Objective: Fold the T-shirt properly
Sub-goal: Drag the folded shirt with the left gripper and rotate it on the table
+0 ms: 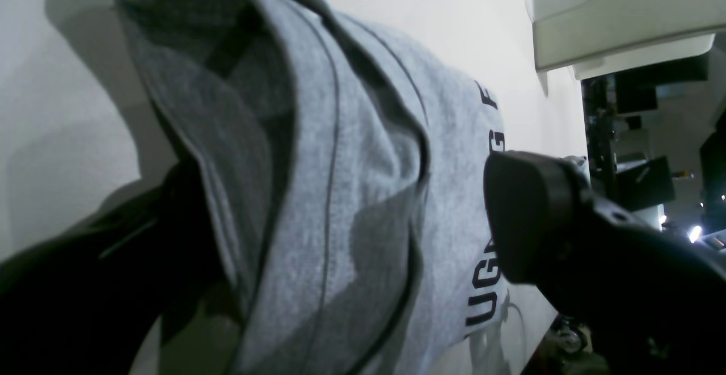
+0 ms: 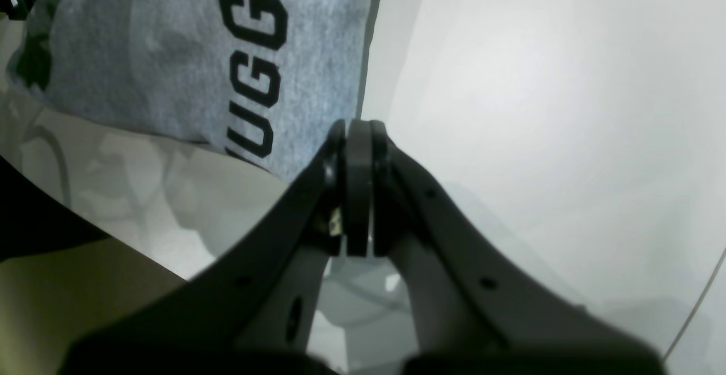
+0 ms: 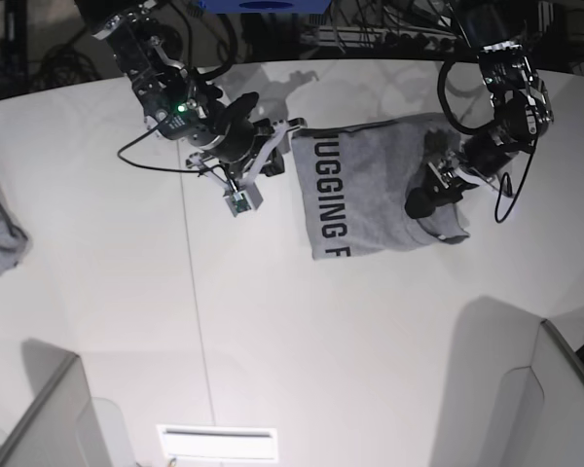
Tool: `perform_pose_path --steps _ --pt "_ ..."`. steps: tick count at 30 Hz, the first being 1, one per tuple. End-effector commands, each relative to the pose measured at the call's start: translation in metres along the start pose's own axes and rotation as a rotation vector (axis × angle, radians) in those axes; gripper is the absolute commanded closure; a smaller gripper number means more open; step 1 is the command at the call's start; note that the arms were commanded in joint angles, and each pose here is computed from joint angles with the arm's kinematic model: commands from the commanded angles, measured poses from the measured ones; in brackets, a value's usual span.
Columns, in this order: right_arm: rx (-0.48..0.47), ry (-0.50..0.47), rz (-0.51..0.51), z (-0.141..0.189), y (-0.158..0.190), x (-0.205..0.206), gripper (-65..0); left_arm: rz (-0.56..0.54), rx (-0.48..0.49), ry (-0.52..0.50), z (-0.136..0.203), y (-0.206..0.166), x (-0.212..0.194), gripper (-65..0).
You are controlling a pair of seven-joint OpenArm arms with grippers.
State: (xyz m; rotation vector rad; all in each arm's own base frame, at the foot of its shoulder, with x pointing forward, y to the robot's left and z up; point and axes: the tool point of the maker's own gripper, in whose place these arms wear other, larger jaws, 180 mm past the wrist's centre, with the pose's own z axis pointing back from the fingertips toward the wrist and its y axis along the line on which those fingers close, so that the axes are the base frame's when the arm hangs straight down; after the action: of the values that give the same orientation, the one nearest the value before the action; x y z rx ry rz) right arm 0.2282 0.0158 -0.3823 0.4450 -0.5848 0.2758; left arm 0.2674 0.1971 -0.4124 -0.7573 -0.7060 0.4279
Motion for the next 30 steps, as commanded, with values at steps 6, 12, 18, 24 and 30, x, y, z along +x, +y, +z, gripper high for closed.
perform_pose_path --steps 6,12,18,24,30 --pt "0.010 -0.053 0.004 0.004 0.002 0.016 0.0 -0.076 0.184 0.134 0.008 0.035 -0.022 -50.4" --pt "0.010 -0.053 0.002 0.004 0.002 0.016 0.0 -0.122 0.260 0.178 0.012 0.049 -0.027 -14.2" --pt "0.009 -0.054 0.001 0.004 0.001 0.016 0.0 -0.281 0.320 0.301 0.003 0.050 -0.036 0.0" --pt "-0.049 -0.058 -0.076 0.010 -0.023 0.009 0.0 -0.459 0.362 0.425 -0.003 0.051 -0.040 0.0" --pt "-0.153 -0.123 -0.215 0.035 -0.063 0.009 0.0 -0.708 0.389 0.547 -0.019 0.042 -0.032 0.0"
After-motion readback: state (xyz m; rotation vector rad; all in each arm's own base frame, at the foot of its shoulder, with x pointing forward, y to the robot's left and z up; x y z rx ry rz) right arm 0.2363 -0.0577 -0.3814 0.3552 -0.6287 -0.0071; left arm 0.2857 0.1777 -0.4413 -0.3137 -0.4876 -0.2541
